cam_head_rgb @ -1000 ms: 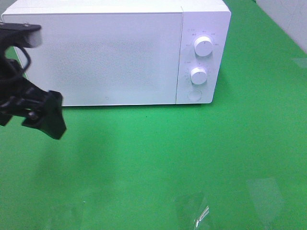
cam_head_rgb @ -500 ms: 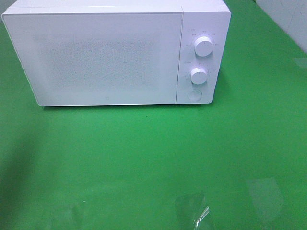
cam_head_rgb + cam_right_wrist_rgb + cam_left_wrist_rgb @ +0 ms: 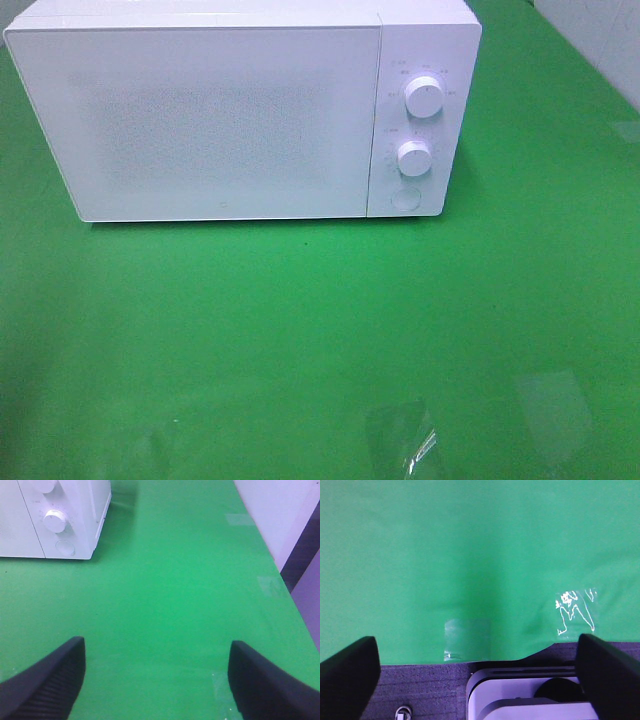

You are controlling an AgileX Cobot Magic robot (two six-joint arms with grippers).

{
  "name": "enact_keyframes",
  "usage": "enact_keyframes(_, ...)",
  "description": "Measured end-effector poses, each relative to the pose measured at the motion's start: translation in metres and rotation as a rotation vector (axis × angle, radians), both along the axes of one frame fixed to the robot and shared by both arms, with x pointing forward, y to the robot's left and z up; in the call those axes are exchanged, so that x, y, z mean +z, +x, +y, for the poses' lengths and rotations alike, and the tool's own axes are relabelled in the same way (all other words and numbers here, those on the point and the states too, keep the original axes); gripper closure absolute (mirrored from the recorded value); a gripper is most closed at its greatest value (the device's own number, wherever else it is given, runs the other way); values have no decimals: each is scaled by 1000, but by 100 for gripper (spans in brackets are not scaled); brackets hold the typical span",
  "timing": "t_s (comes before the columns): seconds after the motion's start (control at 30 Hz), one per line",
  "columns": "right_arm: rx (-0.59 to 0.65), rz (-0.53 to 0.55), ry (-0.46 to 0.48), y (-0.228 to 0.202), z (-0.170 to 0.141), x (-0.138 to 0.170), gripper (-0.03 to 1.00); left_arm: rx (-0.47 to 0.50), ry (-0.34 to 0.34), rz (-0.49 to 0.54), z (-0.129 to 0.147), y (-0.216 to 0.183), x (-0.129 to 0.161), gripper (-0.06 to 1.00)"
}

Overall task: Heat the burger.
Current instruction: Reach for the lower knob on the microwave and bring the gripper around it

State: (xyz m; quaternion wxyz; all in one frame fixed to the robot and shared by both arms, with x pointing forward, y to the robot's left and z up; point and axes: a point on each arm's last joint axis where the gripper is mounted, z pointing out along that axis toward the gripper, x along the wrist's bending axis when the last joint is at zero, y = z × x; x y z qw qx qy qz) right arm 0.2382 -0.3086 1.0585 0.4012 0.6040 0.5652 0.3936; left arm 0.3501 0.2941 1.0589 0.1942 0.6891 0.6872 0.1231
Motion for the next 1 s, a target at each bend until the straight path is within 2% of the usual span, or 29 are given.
enact_keyframes(0.13,0,0,0,0,0,0,21,0,17,-67,1,-24,-6,-3)
enact_keyframes(0.17,0,0,0,0,0,0,21,1,25,-112,1,-37,-8,-3)
enact_keyframes(0.27,0,0,0,0,0,0,21,2,32,-138,1,-43,-9,-3)
enact_keyframes(0.33,0,0,0,0,0,0,21,8,44,-263,2,-63,-7,-3)
enact_keyframes(0.37,0,0,0,0,0,0,21,8,44,-263,2,-63,-7,-3)
enact_keyframes(0.4,0,0,0,0,0,0,21,11,49,-333,2,-72,-6,-3)
enact_keyframes(0.5,0,0,0,0,0,0,21,13,56,-379,2,-79,-6,-3)
enact_keyframes(0.53,0,0,0,0,0,0,21,15,62,-430,2,-86,-4,-3)
enact_keyframes(0.87,0,0,0,0,0,0,21,20,68,-571,2,-108,-2,-3)
enact_keyframes(0.93,0,0,0,0,0,0,21,21,69,-636,2,-119,-2,-3)
enact_keyframes(1.0,0,0,0,0,0,0,21,22,69,-644,2,-120,-2,-3)
